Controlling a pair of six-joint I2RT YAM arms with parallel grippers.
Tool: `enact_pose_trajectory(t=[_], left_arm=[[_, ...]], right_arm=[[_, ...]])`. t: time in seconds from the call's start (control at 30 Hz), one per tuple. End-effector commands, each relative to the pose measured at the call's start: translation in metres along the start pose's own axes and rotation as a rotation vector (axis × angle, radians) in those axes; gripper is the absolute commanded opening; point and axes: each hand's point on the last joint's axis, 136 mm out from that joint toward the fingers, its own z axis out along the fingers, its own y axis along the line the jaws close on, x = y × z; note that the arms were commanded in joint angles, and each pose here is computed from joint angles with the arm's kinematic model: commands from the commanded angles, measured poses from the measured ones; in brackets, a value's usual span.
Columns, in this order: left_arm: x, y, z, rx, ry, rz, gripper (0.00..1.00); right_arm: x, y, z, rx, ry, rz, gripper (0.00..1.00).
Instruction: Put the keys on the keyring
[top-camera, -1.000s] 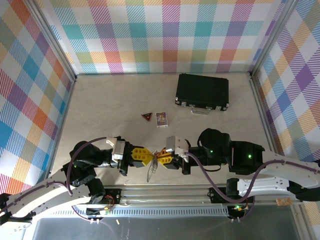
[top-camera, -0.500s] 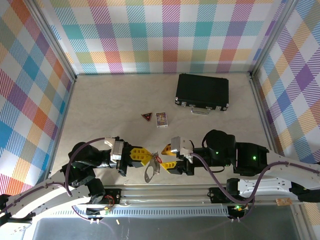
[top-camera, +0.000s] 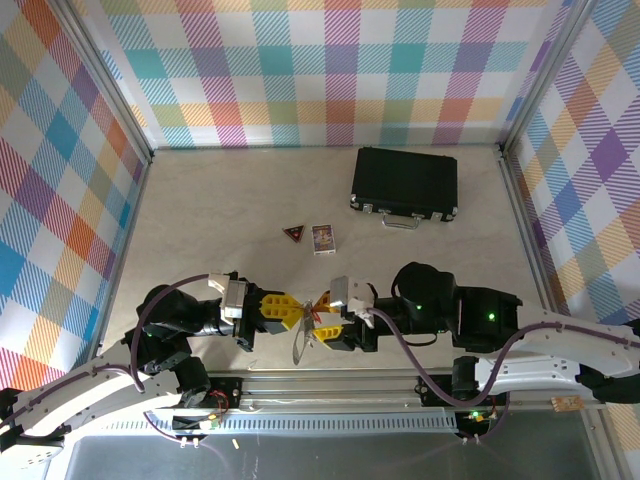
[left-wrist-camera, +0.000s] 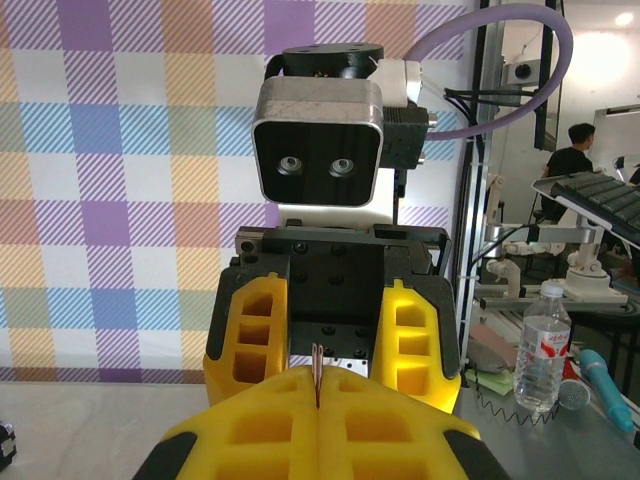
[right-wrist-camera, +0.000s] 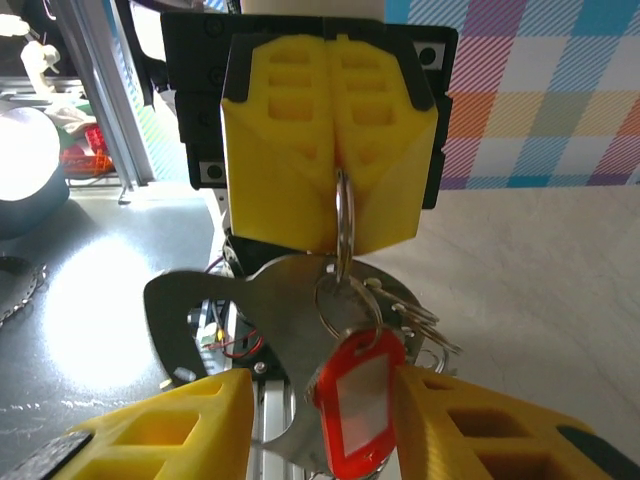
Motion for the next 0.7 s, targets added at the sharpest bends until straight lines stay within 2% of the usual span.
enact_pose_trajectory(t=[0.0,0.17,0.47,0.67], left_arm=[[-0.015,-0.006,-0.002,0.019,-0.068,0.022,0.0],[-0.017,-0.007,-0.005,0.019,-0.073,0.023,0.0],[-0.015,-0.007,-0.007,0.01,-0.07,0.023,0.0],[-0.012,-0.002,-0.01,-0.027,-0.056,0.039,0.0]], right_arm=[[-0.01,0.0,0.003,0.005,-0.053,-0.003,0.41],[-0.01,-0.003,0.003,0.022,-0.059,-0.006,0.33],[-0.013,-0.008,0.0,0.058,-0.061,-0.024,0.11],[-0.01,-0.013,-0.004,0.129,-0.007,-0.075,0.03]])
